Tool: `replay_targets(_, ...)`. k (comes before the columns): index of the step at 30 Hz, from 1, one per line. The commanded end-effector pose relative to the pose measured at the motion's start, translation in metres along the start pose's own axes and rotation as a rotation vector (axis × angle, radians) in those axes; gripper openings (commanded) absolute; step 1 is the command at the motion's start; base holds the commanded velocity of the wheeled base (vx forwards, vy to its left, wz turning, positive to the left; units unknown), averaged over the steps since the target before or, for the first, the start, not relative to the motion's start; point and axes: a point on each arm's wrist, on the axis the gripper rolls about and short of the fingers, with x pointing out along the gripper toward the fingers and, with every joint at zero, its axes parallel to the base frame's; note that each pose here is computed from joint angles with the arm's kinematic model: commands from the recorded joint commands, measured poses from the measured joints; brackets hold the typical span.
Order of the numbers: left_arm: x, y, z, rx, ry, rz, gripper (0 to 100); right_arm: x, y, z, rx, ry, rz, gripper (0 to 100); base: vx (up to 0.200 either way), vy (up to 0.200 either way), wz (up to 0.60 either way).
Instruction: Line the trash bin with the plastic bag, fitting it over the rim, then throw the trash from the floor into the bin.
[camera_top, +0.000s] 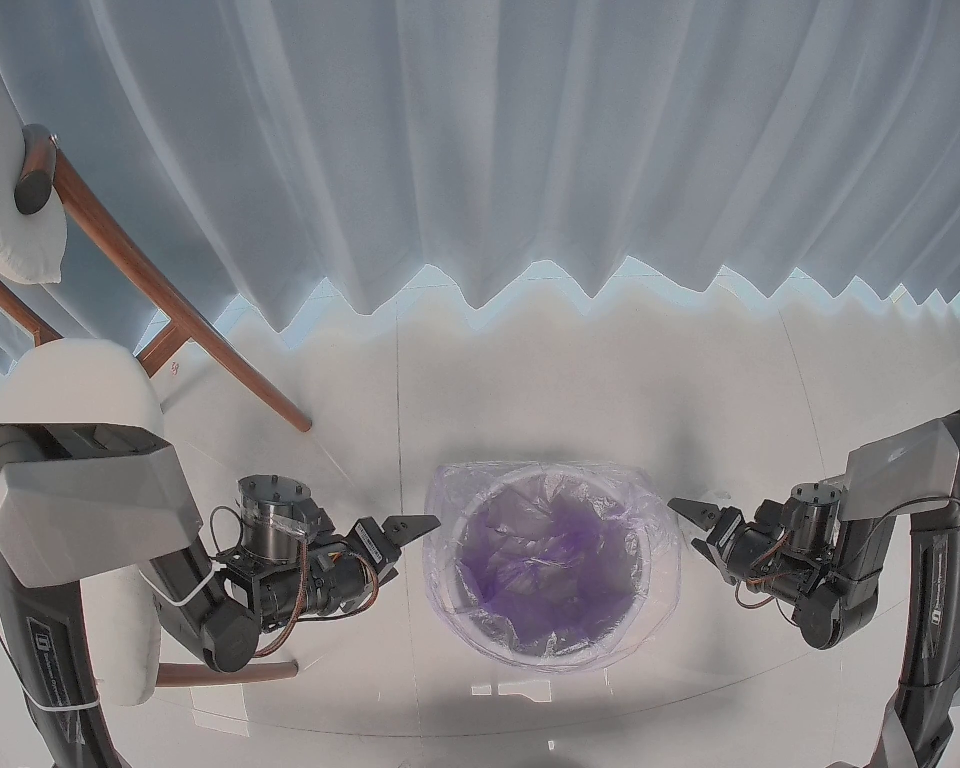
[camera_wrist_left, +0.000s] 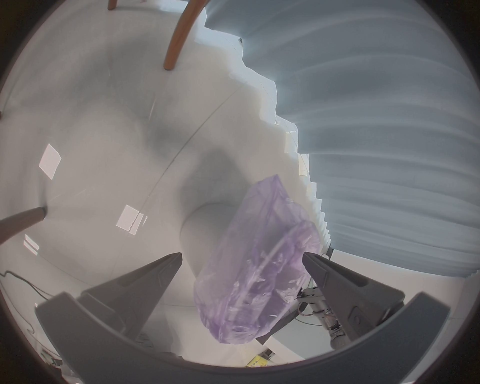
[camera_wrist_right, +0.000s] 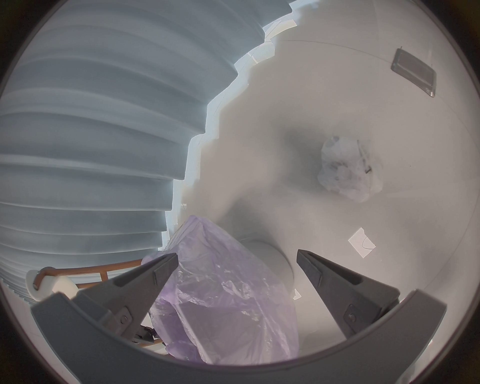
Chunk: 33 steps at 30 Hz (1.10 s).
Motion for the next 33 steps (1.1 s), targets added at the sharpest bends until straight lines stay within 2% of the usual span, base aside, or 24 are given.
replay_targets(1, 0.006, 0.012, -0.014, 0.009, 0.028, 0.044, 100, -0.006, 0.004, 0.001, -0.006, -0.008, 0.009, 100, 0.0, 0.0, 0.0)
replay_targets(7, 0.017, 0.022, -0.025, 0.017, 0.003, 0.115, 100, -0.009, 0.002, -0.005, -0.021, 0.002, -0.013, 100, 0.0, 0.0, 0.0)
replay_targets(8, 0.018, 0.024, -0.024, 0.016, -0.028, 0.135, 100, -0.013, -0.002, -0.012, -0.053, 0.019, -0.049, 100, 0.0, 0.0, 0.0)
replay_targets(12, 0.017, 0.025, -0.023, 0.008, -0.039, 0.142, 100, -0.009, -0.007, -0.024, -0.103, 0.066, -0.067, 100, 0.0, 0.0, 0.0)
replay_targets(18, 0.026, 0.027, -0.023, 0.024, -0.042, 0.15, 100, 0.001, -0.01, -0.029, -0.131, 0.077, -0.062, 100, 0.0, 0.0, 0.0)
replay_targets(21, 0.033, 0.026, -0.019, 0.033, -0.075, 0.185, 100, 0.004, -0.017, -0.032, -0.184, 0.093, -0.075, 100, 0.0, 0.0, 0.0)
replay_targets(23, 0.039, 0.025, -0.018, 0.034, -0.064, 0.225, 100, 0.013, -0.026, -0.034, -0.253, 0.098, -0.083, 100, 0.0, 0.0, 0.0)
replay_targets(27, 0.049, 0.024, -0.014, 0.108, -0.03, 0.307, 100, 0.023, -0.035, -0.034, -0.329, 0.094, -0.081, 100, 0.0, 0.0, 0.0)
replay_targets(33, 0.064, 0.03, -0.011, 0.203, -0.021, 0.367, 100, 0.032, -0.04, -0.031, -0.339, 0.077, -0.084, 100, 0.0, 0.0, 0.0)
